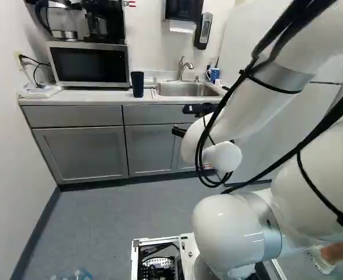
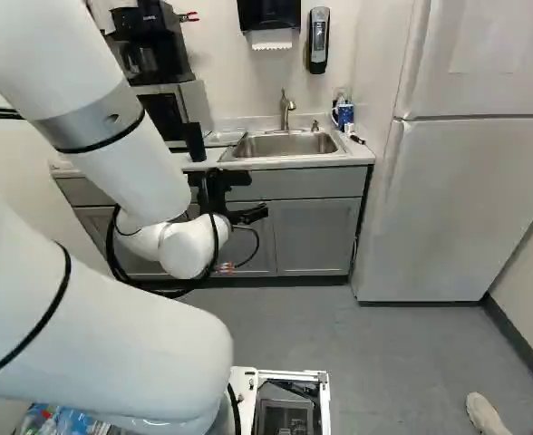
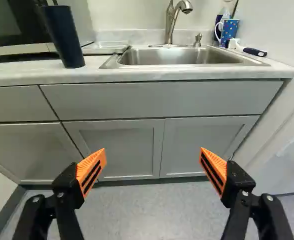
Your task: Rinse the cup and place it in the tray
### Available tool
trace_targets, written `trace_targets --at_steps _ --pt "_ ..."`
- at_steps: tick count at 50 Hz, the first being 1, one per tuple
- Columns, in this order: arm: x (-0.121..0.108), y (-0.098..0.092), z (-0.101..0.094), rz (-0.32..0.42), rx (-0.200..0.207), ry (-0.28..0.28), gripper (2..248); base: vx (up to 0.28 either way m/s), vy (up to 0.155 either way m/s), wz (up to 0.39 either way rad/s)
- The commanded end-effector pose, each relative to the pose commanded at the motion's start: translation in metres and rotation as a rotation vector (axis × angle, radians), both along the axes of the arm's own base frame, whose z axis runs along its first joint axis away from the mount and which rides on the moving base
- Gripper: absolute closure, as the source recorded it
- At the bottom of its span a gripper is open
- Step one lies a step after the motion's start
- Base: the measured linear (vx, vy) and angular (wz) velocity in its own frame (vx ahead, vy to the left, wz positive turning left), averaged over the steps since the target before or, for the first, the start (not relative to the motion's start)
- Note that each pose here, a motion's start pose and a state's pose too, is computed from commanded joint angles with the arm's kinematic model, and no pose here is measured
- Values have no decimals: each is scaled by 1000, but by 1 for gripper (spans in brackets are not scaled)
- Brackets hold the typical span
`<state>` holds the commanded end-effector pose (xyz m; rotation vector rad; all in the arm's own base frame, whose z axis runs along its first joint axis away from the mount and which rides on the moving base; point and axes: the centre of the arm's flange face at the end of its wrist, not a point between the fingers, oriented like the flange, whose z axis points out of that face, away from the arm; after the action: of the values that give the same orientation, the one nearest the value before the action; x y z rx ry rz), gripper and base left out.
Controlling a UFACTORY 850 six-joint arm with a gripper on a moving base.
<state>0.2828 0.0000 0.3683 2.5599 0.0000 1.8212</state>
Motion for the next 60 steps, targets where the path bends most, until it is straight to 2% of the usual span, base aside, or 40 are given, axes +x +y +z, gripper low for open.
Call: trace_targets --at_steps 60 --pt "31 0 56 0 0 -155 3 0 0 0"
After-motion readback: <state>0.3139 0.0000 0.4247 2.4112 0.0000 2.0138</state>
